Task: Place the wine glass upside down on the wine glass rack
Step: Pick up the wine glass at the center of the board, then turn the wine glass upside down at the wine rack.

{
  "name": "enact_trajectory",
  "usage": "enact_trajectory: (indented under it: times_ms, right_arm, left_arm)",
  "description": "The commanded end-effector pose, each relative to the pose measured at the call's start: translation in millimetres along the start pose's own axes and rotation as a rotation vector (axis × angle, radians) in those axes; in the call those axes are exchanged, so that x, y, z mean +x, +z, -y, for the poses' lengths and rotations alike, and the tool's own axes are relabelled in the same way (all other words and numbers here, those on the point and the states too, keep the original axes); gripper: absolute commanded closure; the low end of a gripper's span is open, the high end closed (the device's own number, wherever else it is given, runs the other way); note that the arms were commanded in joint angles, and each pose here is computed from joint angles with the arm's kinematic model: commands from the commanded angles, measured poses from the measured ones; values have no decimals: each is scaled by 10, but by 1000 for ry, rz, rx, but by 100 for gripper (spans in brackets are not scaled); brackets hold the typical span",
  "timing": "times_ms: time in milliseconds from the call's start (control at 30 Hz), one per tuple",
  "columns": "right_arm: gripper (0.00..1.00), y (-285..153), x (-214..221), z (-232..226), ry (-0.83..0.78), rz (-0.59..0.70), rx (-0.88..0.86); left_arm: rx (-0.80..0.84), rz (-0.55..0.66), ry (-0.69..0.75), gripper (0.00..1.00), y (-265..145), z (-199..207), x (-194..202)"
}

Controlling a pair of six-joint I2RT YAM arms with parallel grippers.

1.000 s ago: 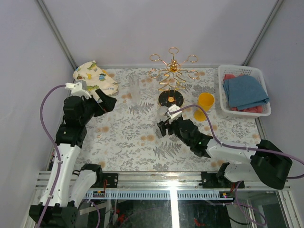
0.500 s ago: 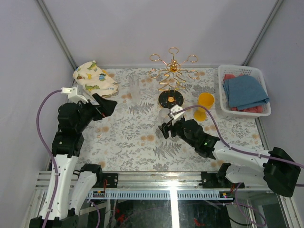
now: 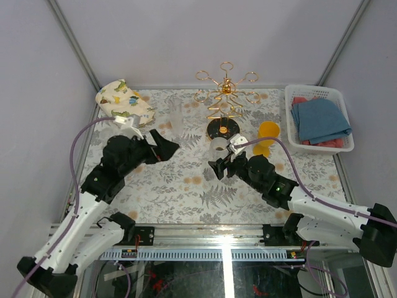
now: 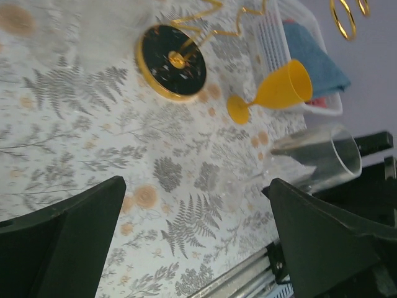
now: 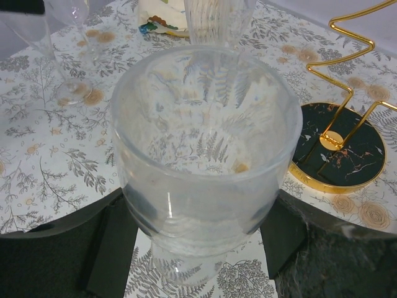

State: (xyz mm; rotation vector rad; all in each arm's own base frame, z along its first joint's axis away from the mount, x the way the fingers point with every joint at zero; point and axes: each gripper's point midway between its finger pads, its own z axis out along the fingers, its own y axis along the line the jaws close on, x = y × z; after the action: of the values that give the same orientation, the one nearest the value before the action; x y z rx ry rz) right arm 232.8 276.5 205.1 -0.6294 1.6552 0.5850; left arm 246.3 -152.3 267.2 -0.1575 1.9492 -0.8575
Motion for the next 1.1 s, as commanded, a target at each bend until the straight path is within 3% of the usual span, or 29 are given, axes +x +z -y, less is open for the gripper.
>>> enact_trajectory:
  times_ms: [0,500,1067]
  right_arm:
    - [47,-64,-535,-79,49,142,-26]
    - [47,-302,-1090,-51,127,292,-23]
    - [47,-471,-1847,-77,216,516,-53]
  left_arm:
    - [14,82,24,0,133,285,-41]
    - [161,36,-87,0,190,528,252]
    - [301,-32,-175,11,169,832,436]
